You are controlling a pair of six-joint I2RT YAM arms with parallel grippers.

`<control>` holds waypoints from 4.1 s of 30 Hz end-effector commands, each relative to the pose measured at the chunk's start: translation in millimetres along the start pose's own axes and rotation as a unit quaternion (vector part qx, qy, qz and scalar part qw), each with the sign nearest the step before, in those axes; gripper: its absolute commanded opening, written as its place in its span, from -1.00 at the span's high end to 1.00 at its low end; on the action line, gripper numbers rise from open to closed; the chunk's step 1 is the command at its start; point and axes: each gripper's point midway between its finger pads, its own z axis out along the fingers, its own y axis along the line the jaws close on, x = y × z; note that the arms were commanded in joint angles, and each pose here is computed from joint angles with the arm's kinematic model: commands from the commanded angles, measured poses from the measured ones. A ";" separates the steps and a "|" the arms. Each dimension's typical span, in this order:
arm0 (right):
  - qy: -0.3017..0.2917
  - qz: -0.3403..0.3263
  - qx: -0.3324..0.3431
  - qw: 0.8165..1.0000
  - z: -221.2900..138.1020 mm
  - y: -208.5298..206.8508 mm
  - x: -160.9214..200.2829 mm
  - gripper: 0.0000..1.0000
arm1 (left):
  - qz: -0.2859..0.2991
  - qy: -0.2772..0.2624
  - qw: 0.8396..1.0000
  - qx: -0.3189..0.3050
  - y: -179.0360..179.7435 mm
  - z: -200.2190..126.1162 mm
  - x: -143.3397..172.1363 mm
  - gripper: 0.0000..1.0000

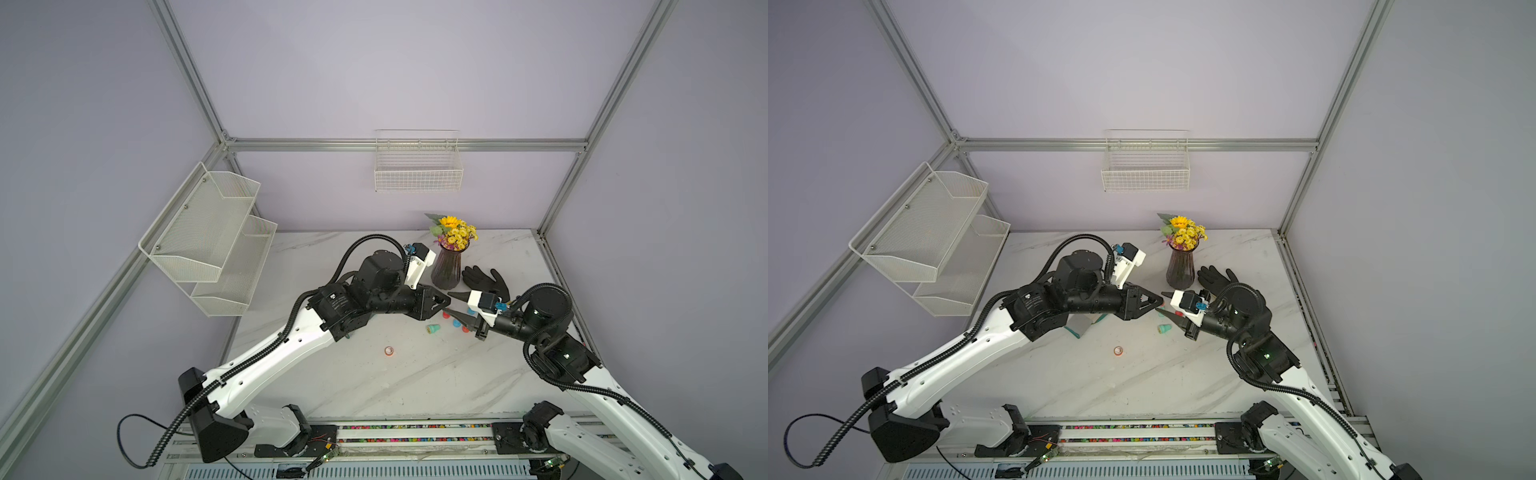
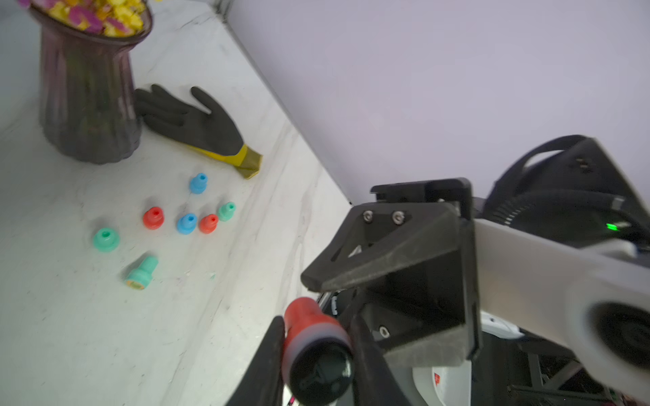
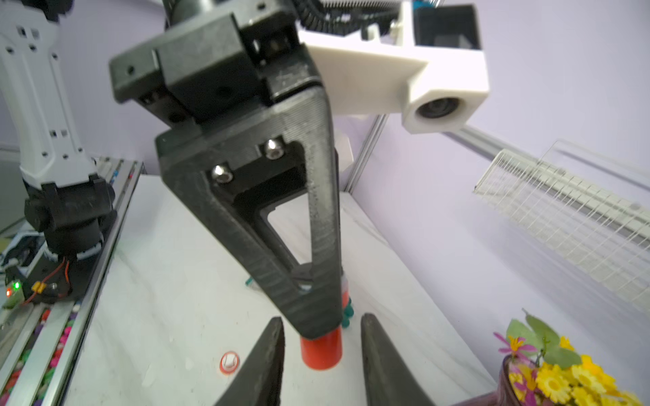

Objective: Close the stamp cap
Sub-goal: Pick up the stamp from the center of the board, then pick up the cover from the center of the board.

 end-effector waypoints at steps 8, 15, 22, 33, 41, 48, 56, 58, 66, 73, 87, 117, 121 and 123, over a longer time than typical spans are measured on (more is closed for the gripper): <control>-0.255 -0.033 -0.029 0.966 -39.0 7.3 -132.4 0.11 | 0.138 -0.100 0.933 0.318 -151.3 -102.7 -37.2 0.70; -0.331 -0.042 -0.098 0.938 -40.9 12.3 -169.0 0.08 | 0.156 -0.109 0.923 0.334 -161.7 -116.9 -37.9 0.71; -0.348 -0.030 -0.143 0.926 -32.3 11.1 -176.5 0.13 | 0.148 -0.109 0.927 0.327 -156.5 -107.1 -40.6 0.71; -0.329 -0.039 -0.154 0.931 -26.4 15.1 -168.4 0.19 | 0.145 -0.134 0.934 0.298 -150.6 -102.6 -53.2 0.75; -0.337 -0.039 -0.148 0.929 -26.2 13.4 -173.8 0.27 | 0.132 -0.128 0.941 0.285 -142.9 -91.7 -54.3 0.77; -0.324 -0.036 -0.144 0.934 -19.7 10.7 -169.4 0.45 | 0.129 -0.130 0.941 0.285 -142.3 -90.6 -55.5 0.79; -0.315 -0.029 -0.148 0.937 -13.1 10.3 -164.3 0.45 | 0.123 -0.124 0.943 0.282 -139.8 -85.4 -55.0 0.79; -0.310 -0.027 -0.150 0.938 -11.2 10.4 -161.7 0.45 | 0.125 -0.125 0.943 0.284 -140.6 -85.7 -55.6 0.79; -0.290 -0.029 -0.127 0.948 -6.8 5.6 -154.6 0.44 | 0.128 -0.126 0.941 0.288 -143.5 -87.9 -57.0 0.80; -0.285 -0.033 -0.120 0.951 -6.4 4.3 -154.5 0.43 | 0.127 -0.124 0.941 0.289 -143.3 -86.0 -56.8 0.80; -0.285 -0.029 -0.119 0.951 -6.9 3.2 -157.0 0.78 | 0.127 -0.121 0.942 0.287 -141.5 -84.5 -55.1 0.79; 0.104 0.370 0.196 0.902 4.1 -67.0 29.6 1.00 | -0.055 0.121 0.909 -0.395 172.7 -40.4 90.4 -0.19; 0.100 0.370 0.203 0.901 1.0 -66.6 32.7 1.00 | -0.079 0.180 0.880 -0.432 203.7 -19.6 121.3 -0.14; 0.101 0.370 0.205 0.901 0.1 -66.7 33.3 1.00 | -0.087 0.208 0.868 -0.443 215.9 -10.8 135.0 -0.13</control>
